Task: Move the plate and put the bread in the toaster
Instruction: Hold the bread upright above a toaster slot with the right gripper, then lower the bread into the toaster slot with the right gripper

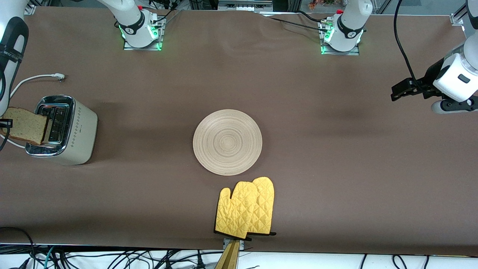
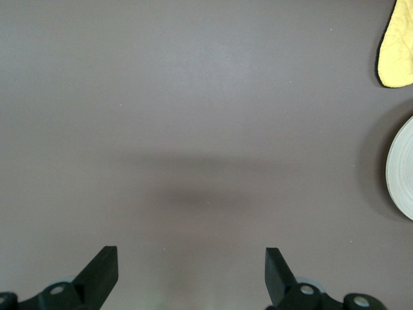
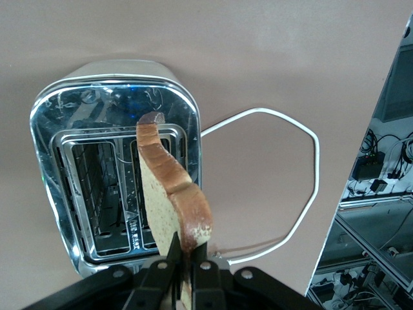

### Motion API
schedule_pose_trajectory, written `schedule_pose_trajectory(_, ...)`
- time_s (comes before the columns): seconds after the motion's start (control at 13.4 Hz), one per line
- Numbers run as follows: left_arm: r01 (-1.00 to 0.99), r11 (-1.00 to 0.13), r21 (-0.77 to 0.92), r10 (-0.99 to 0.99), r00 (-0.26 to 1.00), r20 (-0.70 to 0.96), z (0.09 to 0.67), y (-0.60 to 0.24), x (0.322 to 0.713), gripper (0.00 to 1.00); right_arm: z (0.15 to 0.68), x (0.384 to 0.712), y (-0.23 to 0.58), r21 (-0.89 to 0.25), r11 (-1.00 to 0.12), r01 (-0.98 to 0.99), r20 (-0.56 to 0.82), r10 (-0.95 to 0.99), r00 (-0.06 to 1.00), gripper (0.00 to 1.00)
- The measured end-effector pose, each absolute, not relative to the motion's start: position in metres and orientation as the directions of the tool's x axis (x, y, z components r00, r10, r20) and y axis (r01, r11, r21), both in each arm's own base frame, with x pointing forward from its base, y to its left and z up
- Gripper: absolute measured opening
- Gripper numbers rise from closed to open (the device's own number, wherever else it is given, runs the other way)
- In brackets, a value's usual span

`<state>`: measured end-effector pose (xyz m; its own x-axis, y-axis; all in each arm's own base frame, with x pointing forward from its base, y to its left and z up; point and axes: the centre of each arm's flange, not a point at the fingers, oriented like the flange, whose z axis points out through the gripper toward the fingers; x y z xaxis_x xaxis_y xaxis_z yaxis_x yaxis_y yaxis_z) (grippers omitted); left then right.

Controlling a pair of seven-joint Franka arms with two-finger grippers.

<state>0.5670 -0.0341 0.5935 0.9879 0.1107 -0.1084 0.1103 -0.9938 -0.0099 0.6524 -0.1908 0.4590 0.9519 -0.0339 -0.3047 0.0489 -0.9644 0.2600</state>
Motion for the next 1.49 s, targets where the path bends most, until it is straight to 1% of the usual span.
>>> schedule_pose_trajectory(0.45, 0.111, -0.994, -0.01, 0.111, 0.988, -0.109, 0.593, -0.034, 0.567, 1.0, 0.439, 0.647, -0.183, 0.229, -0.972, 0.058, -0.365, -0.031, 0.931, 0.07)
schedule_pose_trajectory(0.74, 0.111, -0.994, -0.01, 0.112, 0.988, -0.109, 0.593, -0.033, 0.567, 1.0, 0.437, 0.638, -0.179, 0.201, -0.978, 0.049, -0.422, -0.041, 0.906, 0.07)
schedule_pose_trajectory(1.49, 0.112, -0.994, -0.01, 0.112, 0.988, -0.11, 0.593, -0.033, 0.567, 1.0, 0.437, 0.628, -0.183, 0.18, -0.983, 0.029, -0.465, -0.059, 0.883, 0.07)
